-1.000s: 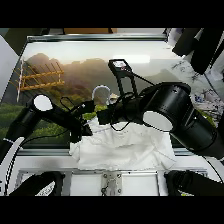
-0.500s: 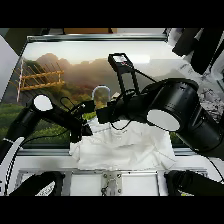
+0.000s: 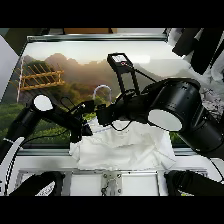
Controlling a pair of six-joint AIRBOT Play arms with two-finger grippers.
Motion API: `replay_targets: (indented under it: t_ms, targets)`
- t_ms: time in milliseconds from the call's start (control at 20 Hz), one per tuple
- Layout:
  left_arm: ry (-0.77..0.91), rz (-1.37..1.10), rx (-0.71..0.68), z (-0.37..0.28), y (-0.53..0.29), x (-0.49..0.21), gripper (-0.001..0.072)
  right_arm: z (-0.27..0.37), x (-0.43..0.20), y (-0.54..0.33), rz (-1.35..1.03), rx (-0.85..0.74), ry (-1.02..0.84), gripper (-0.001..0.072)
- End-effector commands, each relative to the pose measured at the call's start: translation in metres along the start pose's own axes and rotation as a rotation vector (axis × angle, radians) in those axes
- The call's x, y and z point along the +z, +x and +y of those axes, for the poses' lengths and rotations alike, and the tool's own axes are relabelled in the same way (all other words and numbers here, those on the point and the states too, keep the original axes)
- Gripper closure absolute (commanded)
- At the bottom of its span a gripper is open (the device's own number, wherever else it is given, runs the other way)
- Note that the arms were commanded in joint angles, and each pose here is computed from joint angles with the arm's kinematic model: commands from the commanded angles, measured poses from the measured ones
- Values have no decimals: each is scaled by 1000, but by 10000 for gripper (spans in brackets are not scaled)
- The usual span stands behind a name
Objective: Fold the clothes and pants, and hang the long-sleeved shirts on hangers.
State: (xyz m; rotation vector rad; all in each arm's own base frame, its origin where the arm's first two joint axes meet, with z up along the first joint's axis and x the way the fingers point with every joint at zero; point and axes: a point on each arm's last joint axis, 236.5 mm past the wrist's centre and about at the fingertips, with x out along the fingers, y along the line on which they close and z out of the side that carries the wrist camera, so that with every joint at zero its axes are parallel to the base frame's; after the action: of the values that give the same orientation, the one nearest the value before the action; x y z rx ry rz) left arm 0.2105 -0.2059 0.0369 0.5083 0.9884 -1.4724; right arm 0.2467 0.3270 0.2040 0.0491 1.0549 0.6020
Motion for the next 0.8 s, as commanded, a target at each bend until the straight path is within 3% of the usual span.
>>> replay_targets:
  t_ms: [0,500,750]
  targets:
    - [1,0,0,0,0,0,693,13,-8,-2,34,57,-18,107]
    - [1,1,0,0,0,0,693,-18,-16,-73,126,261,-34,106]
    - [1,0,0,0,0,0,694,-34,-2,-85,59,318,-181,107]
